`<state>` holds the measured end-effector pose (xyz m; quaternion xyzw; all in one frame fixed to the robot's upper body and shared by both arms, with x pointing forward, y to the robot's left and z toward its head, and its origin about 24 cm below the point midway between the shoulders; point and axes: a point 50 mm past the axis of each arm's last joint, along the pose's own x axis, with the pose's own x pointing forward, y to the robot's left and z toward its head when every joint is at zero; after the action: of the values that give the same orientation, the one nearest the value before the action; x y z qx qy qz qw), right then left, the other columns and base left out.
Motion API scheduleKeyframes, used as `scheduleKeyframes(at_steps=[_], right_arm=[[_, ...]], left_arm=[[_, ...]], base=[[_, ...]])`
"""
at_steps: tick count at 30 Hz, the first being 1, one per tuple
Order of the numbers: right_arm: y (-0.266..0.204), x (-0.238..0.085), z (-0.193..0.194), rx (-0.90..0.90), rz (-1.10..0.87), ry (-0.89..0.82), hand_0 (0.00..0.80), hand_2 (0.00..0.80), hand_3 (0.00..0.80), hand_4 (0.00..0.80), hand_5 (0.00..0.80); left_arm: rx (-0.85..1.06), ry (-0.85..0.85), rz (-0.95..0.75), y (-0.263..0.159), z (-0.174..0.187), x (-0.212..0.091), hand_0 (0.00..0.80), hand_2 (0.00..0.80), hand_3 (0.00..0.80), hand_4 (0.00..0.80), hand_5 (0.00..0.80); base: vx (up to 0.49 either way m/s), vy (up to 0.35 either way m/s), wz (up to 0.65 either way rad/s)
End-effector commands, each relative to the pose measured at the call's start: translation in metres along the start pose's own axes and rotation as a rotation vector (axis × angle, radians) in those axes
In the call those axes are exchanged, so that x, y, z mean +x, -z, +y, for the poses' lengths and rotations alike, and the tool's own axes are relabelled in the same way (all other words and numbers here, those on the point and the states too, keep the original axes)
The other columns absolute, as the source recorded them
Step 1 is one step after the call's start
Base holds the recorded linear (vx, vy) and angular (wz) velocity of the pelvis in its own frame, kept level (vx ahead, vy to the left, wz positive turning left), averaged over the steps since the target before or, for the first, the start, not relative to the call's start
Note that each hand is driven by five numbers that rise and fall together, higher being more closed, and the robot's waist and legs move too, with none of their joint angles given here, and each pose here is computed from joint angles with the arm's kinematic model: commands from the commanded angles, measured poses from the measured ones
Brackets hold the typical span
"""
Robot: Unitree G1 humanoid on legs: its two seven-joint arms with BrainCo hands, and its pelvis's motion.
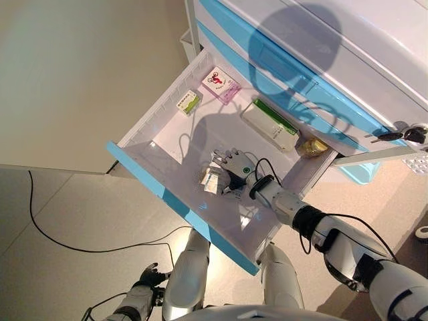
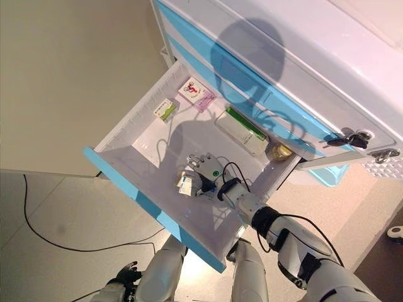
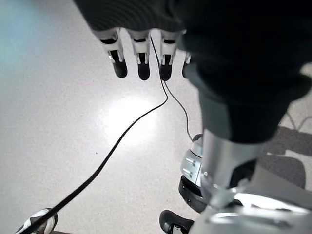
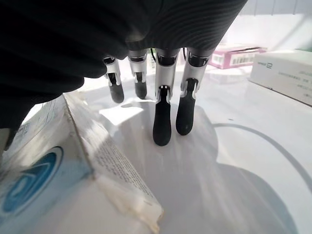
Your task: Open the drawer and pick up the medicine
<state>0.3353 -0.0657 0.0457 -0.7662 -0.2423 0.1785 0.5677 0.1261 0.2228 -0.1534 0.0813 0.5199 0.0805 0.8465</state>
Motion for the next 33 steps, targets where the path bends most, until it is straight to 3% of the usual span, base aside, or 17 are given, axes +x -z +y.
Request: scheduleKeyframes(at_steps=[1,3,4,13,18,27,33], right_arm=[[0.022,0.002,0.001,-0.108,0.073,-0.057,0.204,0.204,0.204,0.204,0.204],[0.020,0.002,0.003,-0.133,0.058,-0.086,0.706,0.706,0.706,0.706,0.706],[0.019,0.002,0.003,-0.133,0.058,-0.086,0.800,0.800,0.800,0.800,0.800],[-0.010,-0.008,0.038,-0.087,0.027,-0.229,0.800,0.800,0.800,0.800,0.800],[-0.013,-0.007,0.039,-0.080,0.029,-0.228,0.800,0.800,0.800,0.800,0.800],[-0.004,-0.007,0.033,-0.066,0.059,-0.173,0.800,0.800,0.800,0.800,0.800],[0.024,0.005,-0.009,-0.043,0.111,0.009,0.800,0.800,0.800,0.800,0.800]], left_arm=[[-0.034,0.043,-0.014,-0.006,-0.019,0.000,0.000,0.000,0.000,0.000,0.000],[-0.042,0.043,-0.015,-0.008,-0.020,0.000,0.000,0.000,0.000,0.000,0.000],[-0.042,0.043,-0.015,-0.008,-0.020,0.000,0.000,0.000,0.000,0.000,0.000],[-0.053,0.052,-0.018,-0.016,-0.028,0.001,0.000,0.000,0.000,0.000,0.000],[-0.057,0.052,-0.027,-0.020,-0.030,0.002,0.000,0.000,0.000,0.000,0.000],[-0.058,0.045,-0.037,-0.023,-0.029,0.002,0.000,0.000,0.000,0.000,0.000],[-0.057,0.031,-0.057,-0.029,-0.025,0.003,0.000,0.000,0.000,0.000,0.000]], base=[[0.000,0.000,0.00],[0.000,0.000,0.00],[0.000,0.000,0.00],[0.000,0.000,0.00],[0.000,0.000,0.00],[0.000,0.000,0.00],[0.000,0.005,0.00]])
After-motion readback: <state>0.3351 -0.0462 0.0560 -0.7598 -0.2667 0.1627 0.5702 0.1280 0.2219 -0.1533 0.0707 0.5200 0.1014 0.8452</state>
